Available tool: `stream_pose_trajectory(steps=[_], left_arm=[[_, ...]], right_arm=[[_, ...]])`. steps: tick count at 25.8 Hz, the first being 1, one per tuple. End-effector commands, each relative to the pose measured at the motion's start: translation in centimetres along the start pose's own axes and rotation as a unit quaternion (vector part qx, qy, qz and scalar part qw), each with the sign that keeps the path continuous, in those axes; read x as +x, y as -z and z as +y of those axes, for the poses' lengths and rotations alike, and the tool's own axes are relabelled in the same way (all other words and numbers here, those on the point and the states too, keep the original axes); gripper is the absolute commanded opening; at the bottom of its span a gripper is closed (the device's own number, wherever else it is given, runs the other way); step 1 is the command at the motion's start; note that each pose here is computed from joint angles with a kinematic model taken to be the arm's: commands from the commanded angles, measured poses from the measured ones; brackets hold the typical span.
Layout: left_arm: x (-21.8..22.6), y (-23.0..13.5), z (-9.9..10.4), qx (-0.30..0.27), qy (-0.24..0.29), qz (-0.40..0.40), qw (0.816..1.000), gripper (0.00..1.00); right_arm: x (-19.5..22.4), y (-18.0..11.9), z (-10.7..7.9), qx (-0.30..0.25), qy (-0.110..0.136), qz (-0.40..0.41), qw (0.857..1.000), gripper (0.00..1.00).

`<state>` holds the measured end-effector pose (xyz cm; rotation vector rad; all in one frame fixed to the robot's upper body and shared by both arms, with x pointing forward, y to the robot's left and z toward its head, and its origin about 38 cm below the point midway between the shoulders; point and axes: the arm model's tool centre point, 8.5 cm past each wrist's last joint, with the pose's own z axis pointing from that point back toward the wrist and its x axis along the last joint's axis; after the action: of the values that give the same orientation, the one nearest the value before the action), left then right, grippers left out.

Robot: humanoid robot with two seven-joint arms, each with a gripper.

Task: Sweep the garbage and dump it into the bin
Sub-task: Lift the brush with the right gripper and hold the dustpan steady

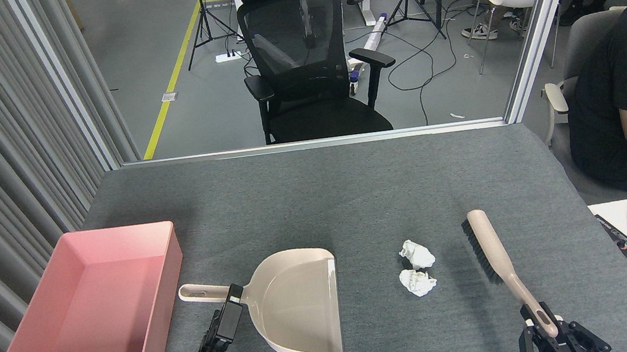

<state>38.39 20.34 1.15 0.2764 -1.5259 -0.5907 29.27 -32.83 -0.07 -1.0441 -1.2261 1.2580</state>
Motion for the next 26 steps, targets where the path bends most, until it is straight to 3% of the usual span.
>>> stream_pose_trajectory(steps=[1,5,14,21,26], left_arm=[[-1.7,1.3,0.3,-0.001,-0.002,0.026,1.0,0.99],[-2.6,2.0,1.8,0.023,-0.011,0.038,0.999,0.99],[-2.9,3.0,1.3,0.012,-0.021,0.033,0.999,0.99],[-3.6,4.3,2.6,0.022,-0.035,0.049,0.998,0.99],[-4.3,4.0,2.3,0.022,-0.044,0.054,0.997,0.98]], right_arm=[[0.1,0.0,-0.2,-0.003,0.0,0.0,1.0,0.02],[0.3,0.0,-0.1,-0.003,0.002,0.0,1.0,0.02],[1.1,0.1,0.2,-0.004,0.015,0.001,1.0,0.02],[1.4,0.0,0.0,-0.009,0.016,-0.001,1.0,0.03],[1.4,-0.1,0.1,-0.008,0.016,-0.001,1.0,0.03]])
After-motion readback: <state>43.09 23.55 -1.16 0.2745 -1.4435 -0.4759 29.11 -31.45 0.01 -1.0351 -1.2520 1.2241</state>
